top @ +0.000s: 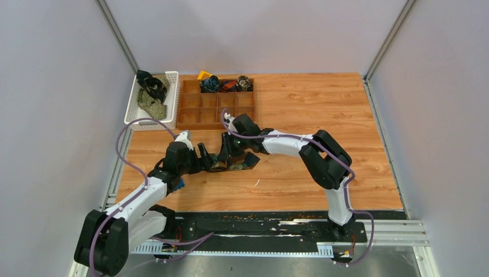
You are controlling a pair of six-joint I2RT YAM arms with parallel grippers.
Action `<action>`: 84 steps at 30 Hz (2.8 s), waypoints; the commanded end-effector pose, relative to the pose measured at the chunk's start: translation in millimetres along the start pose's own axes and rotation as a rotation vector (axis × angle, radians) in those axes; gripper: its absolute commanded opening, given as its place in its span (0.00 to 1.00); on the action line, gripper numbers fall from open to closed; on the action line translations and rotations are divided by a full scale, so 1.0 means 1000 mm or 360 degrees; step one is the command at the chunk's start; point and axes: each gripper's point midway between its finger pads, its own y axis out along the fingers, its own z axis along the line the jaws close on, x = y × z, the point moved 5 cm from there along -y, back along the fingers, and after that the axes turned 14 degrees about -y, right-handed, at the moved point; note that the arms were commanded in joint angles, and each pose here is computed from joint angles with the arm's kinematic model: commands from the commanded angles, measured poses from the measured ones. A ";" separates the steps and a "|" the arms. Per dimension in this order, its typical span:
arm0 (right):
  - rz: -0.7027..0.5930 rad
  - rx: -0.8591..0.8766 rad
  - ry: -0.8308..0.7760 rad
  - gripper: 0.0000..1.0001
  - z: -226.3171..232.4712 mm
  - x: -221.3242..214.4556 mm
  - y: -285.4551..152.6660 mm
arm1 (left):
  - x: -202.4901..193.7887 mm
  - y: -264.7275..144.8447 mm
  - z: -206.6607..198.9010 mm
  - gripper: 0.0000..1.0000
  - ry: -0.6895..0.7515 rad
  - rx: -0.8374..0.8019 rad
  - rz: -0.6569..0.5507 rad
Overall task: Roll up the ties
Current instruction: Roll the tie at the center of the board.
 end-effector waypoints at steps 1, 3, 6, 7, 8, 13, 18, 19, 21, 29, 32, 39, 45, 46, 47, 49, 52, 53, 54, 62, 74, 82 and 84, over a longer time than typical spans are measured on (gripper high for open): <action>0.0002 -0.0013 -0.0034 0.23 0.000 -0.004 -0.006 | 0.005 0.006 -0.016 0.88 -0.0035 -0.0195 0.0002; 0.0004 -0.0012 -0.0033 0.22 0.000 -0.005 -0.006 | 0.005 0.009 -0.016 0.88 -0.0045 -0.0210 0.0013; 0.0009 -0.0013 -0.0027 0.22 -0.001 -0.008 -0.006 | 0.004 0.011 -0.015 0.87 -0.0048 -0.0211 0.0020; 0.0012 -0.0013 -0.0027 0.22 -0.001 -0.009 -0.006 | 0.004 0.012 -0.015 0.87 -0.0049 -0.0209 0.0021; 0.0014 -0.0016 -0.0023 0.22 -0.002 -0.009 -0.006 | 0.004 0.013 -0.014 0.86 -0.0050 -0.0206 0.0024; 0.0025 -0.0018 -0.0018 0.21 -0.004 -0.012 -0.005 | 0.001 0.019 -0.010 0.82 -0.0080 -0.0193 0.0044; 0.0041 -0.0025 -0.0011 0.21 -0.006 -0.016 -0.005 | -0.001 0.029 -0.006 0.75 -0.0113 -0.0175 0.0063; 0.0042 -0.0028 -0.0007 0.21 -0.007 -0.017 -0.006 | -0.002 0.031 -0.006 0.74 -0.0119 -0.0181 0.0070; 0.0042 -0.0028 -0.0009 0.21 -0.007 -0.017 -0.006 | -0.004 0.034 -0.006 0.72 -0.0136 -0.0194 0.0089; 0.0043 -0.0036 -0.0013 0.20 -0.008 -0.017 -0.011 | -0.014 0.043 -0.003 0.59 -0.0165 -0.0201 0.0188; 0.0021 -0.0031 -0.0022 0.20 -0.005 -0.012 -0.017 | -0.015 0.042 -0.001 0.57 -0.0154 -0.0177 0.0202; -0.0070 -0.0054 -0.0076 0.22 0.004 0.008 -0.048 | -0.017 0.032 0.008 0.48 -0.0080 -0.0073 0.0208; -0.0137 -0.0144 -0.0122 0.23 0.000 0.017 -0.079 | -0.013 0.024 0.011 0.47 -0.0031 -0.0009 0.0191; -0.0145 -0.0160 -0.0127 0.23 -0.001 0.017 -0.084 | -0.012 0.023 0.011 0.47 -0.0022 0.0004 0.0188; -0.0154 -0.0174 -0.0132 0.23 -0.003 0.017 -0.088 | -0.012 0.022 0.011 0.47 -0.0015 0.0009 0.0183; -0.0171 -0.0199 -0.0143 0.23 -0.006 0.016 -0.095 | -0.011 0.021 0.009 0.46 0.0014 0.0032 0.0172; -0.0181 -0.0245 -0.0164 0.25 -0.010 0.013 -0.105 | -0.012 0.018 0.008 0.45 0.0078 0.0109 0.0168; -0.0183 -0.0260 -0.0173 0.27 -0.011 0.012 -0.107 | -0.011 0.018 0.007 0.45 0.0105 0.0132 0.0160; -0.0188 -0.0278 -0.0179 0.29 -0.013 0.011 -0.108 | -0.010 0.016 0.005 0.45 0.0125 0.0156 0.0148; -0.0199 -0.0309 -0.0158 0.42 -0.028 0.003 -0.118 | -0.002 0.009 -0.001 0.45 0.0312 0.0347 0.0075; -0.0212 -0.0320 -0.0102 0.46 -0.045 -0.002 -0.128 | 0.004 0.010 -0.008 0.47 0.0567 0.0614 0.0009; -0.0236 -0.0318 -0.0071 0.51 -0.051 -0.003 -0.134 | 0.006 0.008 -0.018 0.48 0.0760 0.0833 -0.0070; -0.0238 -0.0322 -0.0066 0.52 -0.053 -0.004 -0.135 | 0.005 0.009 -0.021 0.48 0.0797 0.0855 -0.0084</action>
